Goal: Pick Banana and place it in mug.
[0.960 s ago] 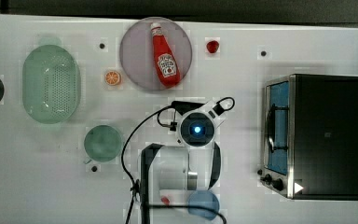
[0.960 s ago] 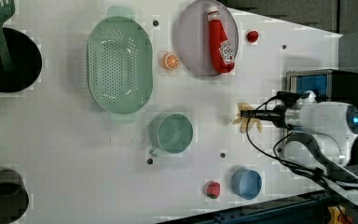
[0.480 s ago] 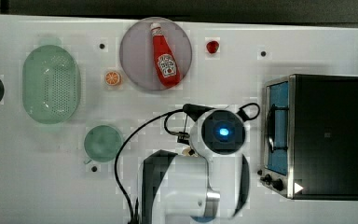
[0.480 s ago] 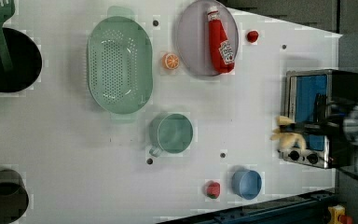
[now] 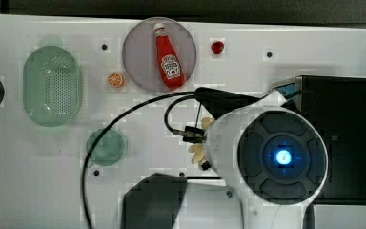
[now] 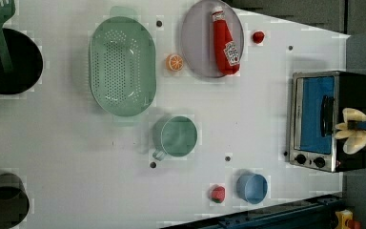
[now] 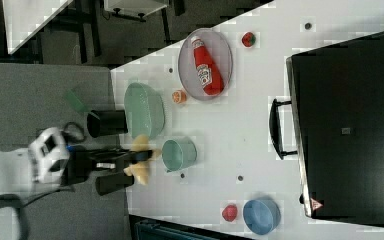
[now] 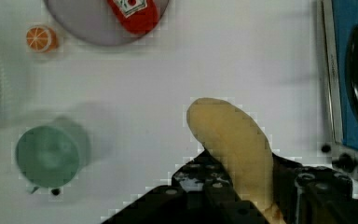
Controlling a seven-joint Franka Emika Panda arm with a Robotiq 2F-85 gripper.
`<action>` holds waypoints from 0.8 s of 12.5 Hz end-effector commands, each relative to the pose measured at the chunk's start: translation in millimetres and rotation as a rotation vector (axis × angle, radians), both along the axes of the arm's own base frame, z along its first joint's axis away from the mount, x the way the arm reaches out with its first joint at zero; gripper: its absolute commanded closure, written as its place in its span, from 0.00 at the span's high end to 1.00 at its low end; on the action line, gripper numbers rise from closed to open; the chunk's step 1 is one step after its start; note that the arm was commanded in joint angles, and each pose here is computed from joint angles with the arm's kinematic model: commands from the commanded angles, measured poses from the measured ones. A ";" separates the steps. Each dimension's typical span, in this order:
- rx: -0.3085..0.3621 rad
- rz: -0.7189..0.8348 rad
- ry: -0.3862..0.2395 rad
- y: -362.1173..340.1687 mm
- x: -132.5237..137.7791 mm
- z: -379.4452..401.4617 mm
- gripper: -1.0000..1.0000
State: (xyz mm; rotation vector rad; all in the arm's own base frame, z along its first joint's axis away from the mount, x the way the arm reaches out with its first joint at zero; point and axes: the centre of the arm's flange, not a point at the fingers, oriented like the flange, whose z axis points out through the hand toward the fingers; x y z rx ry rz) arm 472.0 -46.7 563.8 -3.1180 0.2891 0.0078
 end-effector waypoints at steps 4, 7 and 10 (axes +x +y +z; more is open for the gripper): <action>-0.031 -0.119 0.136 167.0 -11.6 -52.6 0.31; -0.051 -0.186 0.143 232.6 -11.4 -87.2 0.31; -0.028 -0.230 0.107 278.4 -7.6 -130.7 0.31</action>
